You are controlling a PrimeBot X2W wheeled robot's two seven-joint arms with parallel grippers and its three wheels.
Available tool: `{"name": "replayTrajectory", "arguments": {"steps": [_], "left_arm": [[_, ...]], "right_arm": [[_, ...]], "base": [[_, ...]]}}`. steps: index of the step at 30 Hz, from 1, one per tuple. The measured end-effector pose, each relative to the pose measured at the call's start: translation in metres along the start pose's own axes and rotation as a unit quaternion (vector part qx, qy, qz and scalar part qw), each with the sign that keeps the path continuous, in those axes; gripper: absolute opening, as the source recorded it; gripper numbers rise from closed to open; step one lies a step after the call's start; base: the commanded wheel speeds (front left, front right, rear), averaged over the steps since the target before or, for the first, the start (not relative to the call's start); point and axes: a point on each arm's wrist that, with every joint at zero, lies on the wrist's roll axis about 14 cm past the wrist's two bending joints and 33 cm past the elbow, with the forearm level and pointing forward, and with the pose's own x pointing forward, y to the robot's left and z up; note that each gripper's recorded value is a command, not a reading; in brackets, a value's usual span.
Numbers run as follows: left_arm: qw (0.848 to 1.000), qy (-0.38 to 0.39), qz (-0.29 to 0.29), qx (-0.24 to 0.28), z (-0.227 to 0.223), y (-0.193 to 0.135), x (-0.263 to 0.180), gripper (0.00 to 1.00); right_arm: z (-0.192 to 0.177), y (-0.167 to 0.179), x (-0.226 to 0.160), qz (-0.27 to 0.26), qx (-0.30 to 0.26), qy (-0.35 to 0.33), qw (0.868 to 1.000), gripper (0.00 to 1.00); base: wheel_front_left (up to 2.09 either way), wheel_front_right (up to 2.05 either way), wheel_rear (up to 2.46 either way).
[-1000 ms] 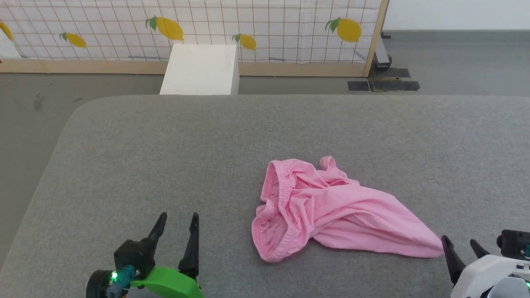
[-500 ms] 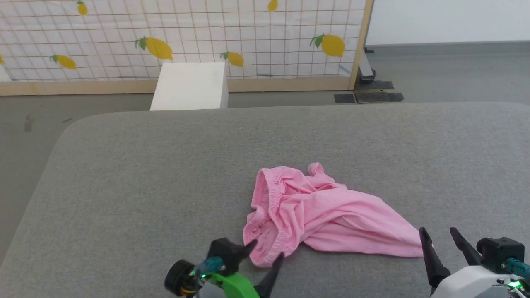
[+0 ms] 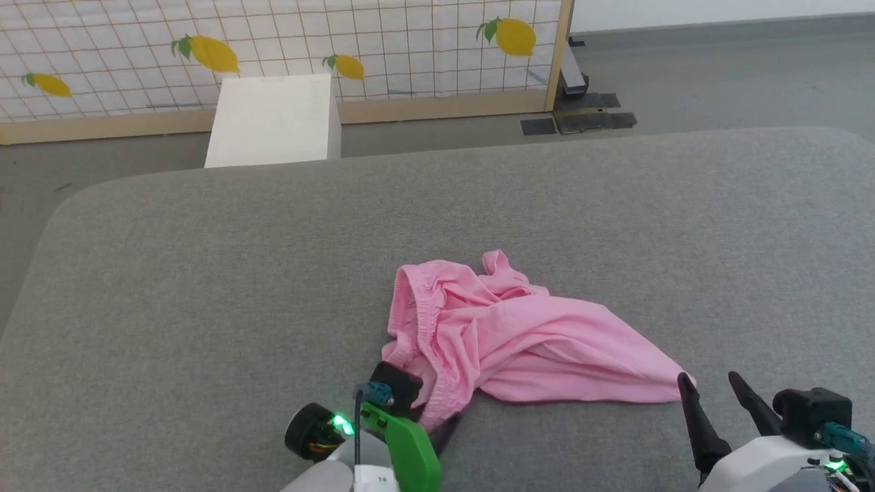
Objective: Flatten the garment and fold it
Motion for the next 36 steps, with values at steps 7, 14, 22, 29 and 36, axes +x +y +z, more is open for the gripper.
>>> {"name": "replayTrajectory", "arguments": {"steps": [7,14,22,29,36], "left_arm": [[0.995,-0.098,0.019,-0.010,0.051,0.014,-0.012,0.00],[0.986,-0.136,0.099,-0.017,0.074,0.056,-0.056,0.00],[0.977,-0.044,0.174,-0.116,-0.001,0.086,-0.093,0.00],[0.963,-0.020,0.199,-0.182,-0.042,0.092,-0.095,0.64],[0.952,-0.079,0.235,-0.178,-0.028,0.106,-0.100,1.00]], "right_arm": [[-0.002,-0.009,0.002,-0.012,0.006,0.004,1.000,1.00],[-0.003,-0.004,0.008,-0.003,0.007,0.010,1.000,1.00],[-0.010,-0.001,0.010,0.002,0.012,0.025,1.000,1.00],[-0.016,0.001,0.012,0.005,0.016,0.036,0.999,1.00],[-0.016,0.002,0.012,0.006,0.017,0.038,0.999,1.00]], "base": [[0.00,0.00,0.00],[0.00,0.00,0.00],[0.00,0.00,0.00],[0.00,0.00,0.00],[0.00,0.00,0.00]]}}
